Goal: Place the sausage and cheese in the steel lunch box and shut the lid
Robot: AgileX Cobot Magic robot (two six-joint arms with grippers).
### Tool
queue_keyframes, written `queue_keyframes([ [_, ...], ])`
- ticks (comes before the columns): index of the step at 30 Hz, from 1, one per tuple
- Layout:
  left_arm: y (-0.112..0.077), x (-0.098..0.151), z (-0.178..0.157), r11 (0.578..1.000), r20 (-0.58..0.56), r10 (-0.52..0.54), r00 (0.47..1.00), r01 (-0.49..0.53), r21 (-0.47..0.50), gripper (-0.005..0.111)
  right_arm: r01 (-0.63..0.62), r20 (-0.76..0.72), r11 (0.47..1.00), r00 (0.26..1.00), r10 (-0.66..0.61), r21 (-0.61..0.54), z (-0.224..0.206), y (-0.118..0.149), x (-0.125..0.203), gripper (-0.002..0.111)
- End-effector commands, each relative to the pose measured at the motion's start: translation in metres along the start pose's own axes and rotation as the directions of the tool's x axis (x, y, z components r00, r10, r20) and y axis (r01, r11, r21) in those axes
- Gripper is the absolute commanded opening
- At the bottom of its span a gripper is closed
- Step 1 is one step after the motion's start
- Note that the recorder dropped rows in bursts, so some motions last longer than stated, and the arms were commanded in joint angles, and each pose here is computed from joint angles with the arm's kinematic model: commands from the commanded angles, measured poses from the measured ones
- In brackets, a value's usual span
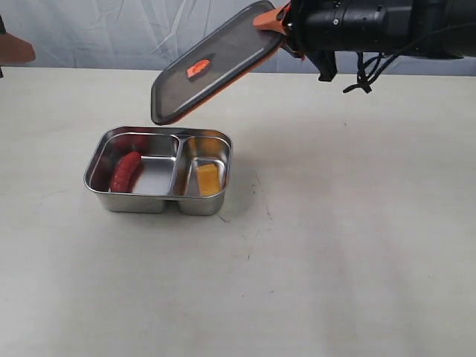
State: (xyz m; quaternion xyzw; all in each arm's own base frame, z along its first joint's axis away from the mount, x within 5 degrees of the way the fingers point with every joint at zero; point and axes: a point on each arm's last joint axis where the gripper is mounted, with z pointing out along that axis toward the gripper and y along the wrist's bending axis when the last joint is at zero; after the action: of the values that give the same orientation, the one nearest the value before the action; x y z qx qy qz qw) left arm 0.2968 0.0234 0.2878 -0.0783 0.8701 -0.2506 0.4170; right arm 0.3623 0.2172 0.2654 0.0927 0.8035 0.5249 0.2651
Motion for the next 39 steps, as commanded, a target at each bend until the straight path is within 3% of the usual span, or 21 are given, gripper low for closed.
queue_keyframes([
  [1, 0.002, -0.005, -0.001, 1.000, 0.036, -0.007, 0.999, 0.008, -0.021, 0.059, 0.039, 0.062, 0.999, 0.997, -0.041, 0.031, 0.001, 0.027, 0.019, -0.001],
  [9, 0.001, -0.004, -0.001, 1.000, 0.031, -0.014, 0.999, 0.014, -0.008, 0.059, 0.042, 0.069, 0.988, 0.996, -0.052, 0.147, 0.008, 0.017, 0.051, -0.001],
  [11, 0.000, -0.004, -0.001, 1.000, 0.026, -0.017, 1.000, 0.017, 0.006, 0.059, 0.115, 0.041, 0.983, 0.992, -0.122, 0.141, 0.008, 0.016, 0.052, -0.001],
  [13, 0.000, -0.004, -0.001, 1.000, 0.027, -0.020, 0.999, 0.020, 0.011, 0.059, 0.272, 0.015, 0.955, 0.961, -0.275, 0.116, 0.009, 0.022, 0.052, -0.001],
  [14, -0.001, -0.004, -0.001, 1.000, 0.024, -0.022, 0.999, 0.022, 0.021, 0.059, 0.354, 0.011, 0.931, 0.934, -0.356, 0.089, 0.008, 0.028, 0.049, -0.001],
  [17, -0.003, -0.003, -0.001, 0.999, 0.019, -0.011, 1.000, 0.011, 0.037, 0.059, 0.614, 0.025, 0.788, 0.788, -0.615, 0.050, 0.005, 0.043, 0.040, -0.001],
  [20, -0.003, -0.003, -0.001, 0.999, 0.014, -0.011, 1.000, 0.010, 0.043, 0.059, 0.703, 0.076, 0.698, 0.695, -0.715, 0.136, -0.002, 0.047, 0.018, -0.001],
  [22, -0.004, -0.003, -0.001, 0.999, 0.013, -0.011, 1.000, 0.010, 0.044, 0.059, 0.755, 0.093, 0.617, 0.614, -0.784, 0.223, -0.008, 0.047, 0.002, -0.001],
  [25, -0.004, -0.003, -0.001, 0.999, 0.013, -0.011, 1.000, 0.010, 0.044, 0.059, 0.833, 0.073, 0.475, 0.476, -0.877, 0.283, -0.016, 0.044, -0.016, -0.001],
  [27, -0.003, -0.003, -0.001, 0.999, 0.014, -0.010, 1.000, 0.009, 0.043, 0.059, 0.857, 0.057, 0.408, 0.412, -0.909, 0.316, -0.020, 0.041, -0.026, -0.001],
  [30, -0.003, -0.003, -0.001, 0.999, 0.015, 0.000, 1.000, -0.001, 0.043, 0.058, 0.849, 0.028, 0.352, 0.372, -0.928, 0.395, -0.028, 0.033, -0.041, -0.001],
  [34, -0.003, -0.003, -0.001, 0.999, 0.015, 0.009, 1.000, -0.010, 0.043, 0.058, 0.770, -0.003, 0.334, 0.400, -0.916, 0.544, -0.044, 0.017, -0.064, -0.001],
  [39, 0.000, -0.004, 0.000, 1.000, 0.038, 0.009, 0.999, -0.010, 0.008, 0.058, 0.761, 0.008, 0.344, 0.407, -0.913, 0.550, -0.053, 0.010, -0.075, -0.001],
])
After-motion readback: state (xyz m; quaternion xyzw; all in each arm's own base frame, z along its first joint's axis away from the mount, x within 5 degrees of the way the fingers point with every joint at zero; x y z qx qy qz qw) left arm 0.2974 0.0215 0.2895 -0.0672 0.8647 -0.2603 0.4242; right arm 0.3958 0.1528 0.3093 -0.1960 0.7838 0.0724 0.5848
